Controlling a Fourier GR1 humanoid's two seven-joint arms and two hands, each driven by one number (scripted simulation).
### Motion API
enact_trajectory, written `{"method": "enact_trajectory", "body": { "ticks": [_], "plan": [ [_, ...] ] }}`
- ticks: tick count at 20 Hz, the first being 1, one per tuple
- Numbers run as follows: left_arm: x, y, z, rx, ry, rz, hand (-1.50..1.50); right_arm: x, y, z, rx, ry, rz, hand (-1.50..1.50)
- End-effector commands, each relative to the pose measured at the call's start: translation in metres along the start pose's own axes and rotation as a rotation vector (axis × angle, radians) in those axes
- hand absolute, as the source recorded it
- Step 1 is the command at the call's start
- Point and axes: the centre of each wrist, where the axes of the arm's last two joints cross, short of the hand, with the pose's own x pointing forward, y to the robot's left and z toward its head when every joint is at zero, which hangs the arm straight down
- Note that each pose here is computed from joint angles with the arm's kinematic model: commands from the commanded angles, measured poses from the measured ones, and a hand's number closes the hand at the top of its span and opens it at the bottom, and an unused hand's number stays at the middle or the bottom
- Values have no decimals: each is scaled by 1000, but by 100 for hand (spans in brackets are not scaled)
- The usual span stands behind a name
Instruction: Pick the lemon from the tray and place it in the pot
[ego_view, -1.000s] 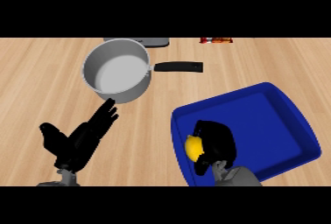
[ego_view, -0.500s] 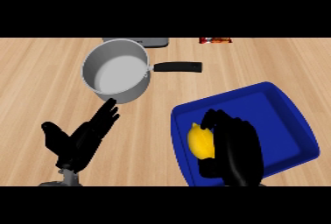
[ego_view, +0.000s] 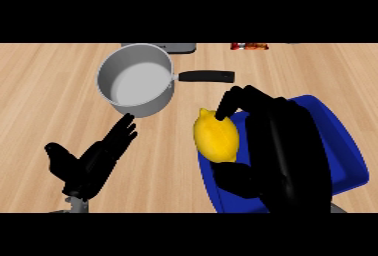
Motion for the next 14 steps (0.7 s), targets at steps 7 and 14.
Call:
{"method": "enact_trajectory", "body": {
  "ticks": [7,14],
  "plan": [
    [3,6,-11,-5,-2,1,0,67,-16,-76,21,51,-98,150],
    [-3,-14,-11,-15,-4,-6,0,72,21,-135,59,38,-95,150]
  ]
}}
